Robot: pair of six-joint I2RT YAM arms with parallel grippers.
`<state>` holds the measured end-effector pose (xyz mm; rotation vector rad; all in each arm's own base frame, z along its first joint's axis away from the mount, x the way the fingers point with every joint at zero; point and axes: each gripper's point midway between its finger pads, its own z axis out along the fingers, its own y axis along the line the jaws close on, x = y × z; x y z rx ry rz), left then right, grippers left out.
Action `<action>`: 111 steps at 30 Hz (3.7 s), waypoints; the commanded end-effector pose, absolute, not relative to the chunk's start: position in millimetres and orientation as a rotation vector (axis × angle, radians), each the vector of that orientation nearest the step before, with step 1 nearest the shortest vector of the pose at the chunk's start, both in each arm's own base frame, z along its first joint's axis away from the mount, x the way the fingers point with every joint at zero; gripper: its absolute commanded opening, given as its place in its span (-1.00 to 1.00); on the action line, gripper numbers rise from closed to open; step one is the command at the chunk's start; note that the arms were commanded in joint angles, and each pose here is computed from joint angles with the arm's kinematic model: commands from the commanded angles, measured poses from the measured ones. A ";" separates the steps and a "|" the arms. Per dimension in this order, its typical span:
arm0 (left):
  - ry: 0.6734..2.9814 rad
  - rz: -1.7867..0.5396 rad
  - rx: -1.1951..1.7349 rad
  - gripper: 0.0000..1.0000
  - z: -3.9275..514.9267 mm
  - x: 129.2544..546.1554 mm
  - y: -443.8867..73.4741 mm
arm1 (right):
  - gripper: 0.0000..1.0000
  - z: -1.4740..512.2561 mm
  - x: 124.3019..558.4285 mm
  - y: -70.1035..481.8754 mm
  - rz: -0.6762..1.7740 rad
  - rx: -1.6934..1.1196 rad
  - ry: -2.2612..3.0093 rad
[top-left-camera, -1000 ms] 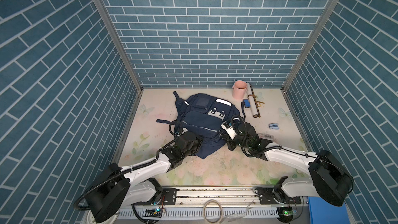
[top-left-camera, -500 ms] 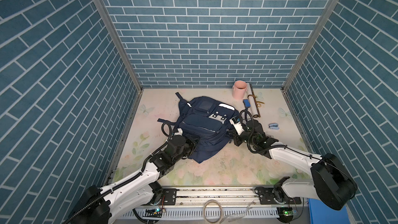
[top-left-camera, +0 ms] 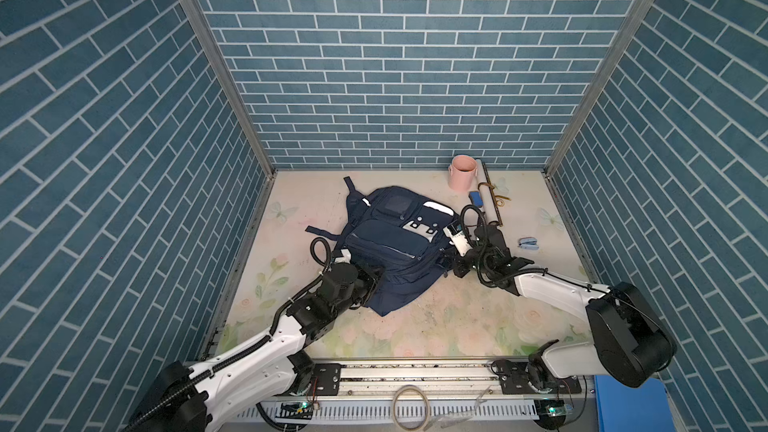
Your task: Pack the student bag
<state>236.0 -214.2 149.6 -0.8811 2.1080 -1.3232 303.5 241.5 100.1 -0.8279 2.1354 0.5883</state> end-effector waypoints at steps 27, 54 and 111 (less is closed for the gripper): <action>2.229 -0.768 0.079 0.07 223.0 275.8 -210.7 | -0.17 187.9 293.1 231.9 0.690 -0.939 1.833; 1.790 -0.218 1.617 0.12 134.3 260.4 -278.2 | -0.11 159.9 280.9 230.5 0.724 -0.970 1.895; 1.511 -0.131 1.465 -1.00 184.7 254.4 -259.7 | -0.20 115.6 267.5 328.8 1.107 -1.339 1.615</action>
